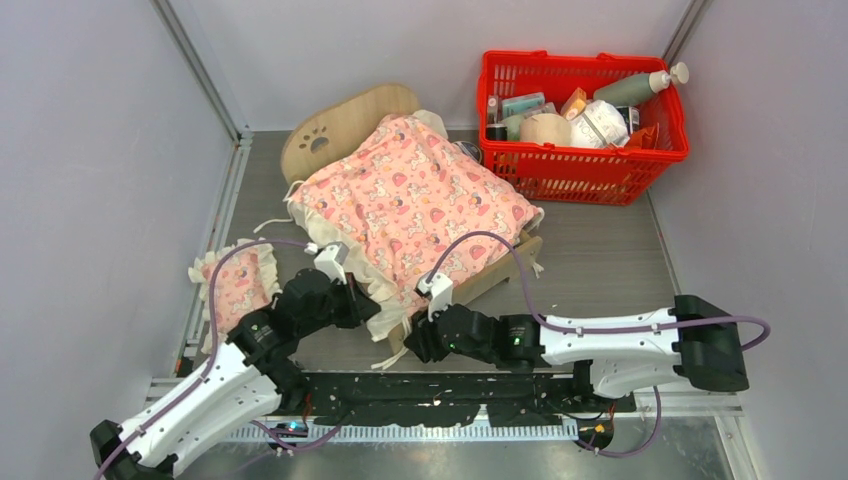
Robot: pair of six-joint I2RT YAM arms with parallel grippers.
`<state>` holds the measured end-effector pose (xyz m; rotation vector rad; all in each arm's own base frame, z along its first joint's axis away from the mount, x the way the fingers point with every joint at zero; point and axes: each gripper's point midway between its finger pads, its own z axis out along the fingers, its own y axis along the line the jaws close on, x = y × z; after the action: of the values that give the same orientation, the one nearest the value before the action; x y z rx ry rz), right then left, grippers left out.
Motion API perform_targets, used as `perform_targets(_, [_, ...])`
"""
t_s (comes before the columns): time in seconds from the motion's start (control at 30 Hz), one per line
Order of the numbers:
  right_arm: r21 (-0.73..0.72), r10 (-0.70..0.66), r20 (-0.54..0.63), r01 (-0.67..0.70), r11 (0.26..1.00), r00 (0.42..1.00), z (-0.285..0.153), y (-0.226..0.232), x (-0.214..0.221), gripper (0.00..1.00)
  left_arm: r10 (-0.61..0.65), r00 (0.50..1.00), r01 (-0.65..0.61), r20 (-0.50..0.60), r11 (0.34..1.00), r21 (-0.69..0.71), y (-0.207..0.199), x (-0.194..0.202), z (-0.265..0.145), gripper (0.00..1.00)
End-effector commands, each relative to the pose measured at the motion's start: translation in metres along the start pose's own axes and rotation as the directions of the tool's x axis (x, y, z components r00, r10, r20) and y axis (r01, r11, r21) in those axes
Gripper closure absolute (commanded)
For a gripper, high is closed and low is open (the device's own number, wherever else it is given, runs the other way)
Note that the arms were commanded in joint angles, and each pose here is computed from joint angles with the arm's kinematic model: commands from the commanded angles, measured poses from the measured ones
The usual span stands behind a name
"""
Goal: Set up the pet bed
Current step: Cross the ropes on the bed frame.
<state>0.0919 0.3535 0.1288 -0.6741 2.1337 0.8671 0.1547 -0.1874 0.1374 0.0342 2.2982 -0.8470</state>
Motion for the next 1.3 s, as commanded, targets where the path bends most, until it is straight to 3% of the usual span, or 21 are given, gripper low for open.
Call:
perform_targets(0.0, [-0.029, 0.014, 0.106, -0.011, 1.000, 0.994, 0.011, 0.013, -0.023, 0.62, 0.004, 0.992, -0.017, 0.128, 0.995, 0.101, -0.026, -0.031, -0.011, 1.00])
perform_targets(0.03, [-0.018, 0.012, 0.109, -0.010, 1.000, 0.994, 0.013, 0.013, -0.025, 0.66, 0.010, 0.990, -0.025, 0.143, 0.995, 0.100, -0.026, -0.034, -0.013, 1.00])
perform_targets(0.07, [-0.004, 0.005, 0.101, -0.005, 1.000, 0.995, 0.012, 0.011, -0.024, 0.79, 0.017, 0.986, -0.033, 0.165, 0.995, 0.095, -0.026, -0.039, -0.015, 1.00])
perform_targets(0.1, [-0.004, 0.006, 0.116, -0.005, 1.000, 0.993, 0.010, 0.013, -0.032, 0.87, 0.025, 0.982, -0.041, 0.189, 0.996, 0.077, -0.024, -0.045, -0.016, 1.00])
perform_targets(0.17, [-0.008, 0.003, 0.136, -0.002, 1.000, 0.991, 0.000, 0.017, -0.045, 0.94, 0.048, 0.972, -0.062, 0.231, 0.997, 0.053, -0.025, -0.057, -0.020, 1.00])
perform_targets(0.6, [0.044, -0.137, 0.236, 0.130, 0.990, 0.962, -0.055, 0.027, -0.124, 0.95, 0.202, 0.915, -0.184, 0.349, 0.979, -0.085, -0.040, -0.122, -0.032, 1.00])
perform_targets(0.97, [0.100, -0.151, 0.240, 0.130, 0.986, 0.959, -0.051, 0.001, -0.151, 0.95, 0.239, 0.899, -0.211, 0.367, 0.971, -0.116, -0.044, -0.136, -0.032, 1.00])
perform_targets(1.27, [0.168, -0.195, 0.317, 0.148, 0.975, 0.928, -0.066, -0.015, -0.196, 0.95, 0.295, 0.822, -0.276, 0.488, 0.955, -0.113, -0.069, -0.180, -0.048, 1.00])
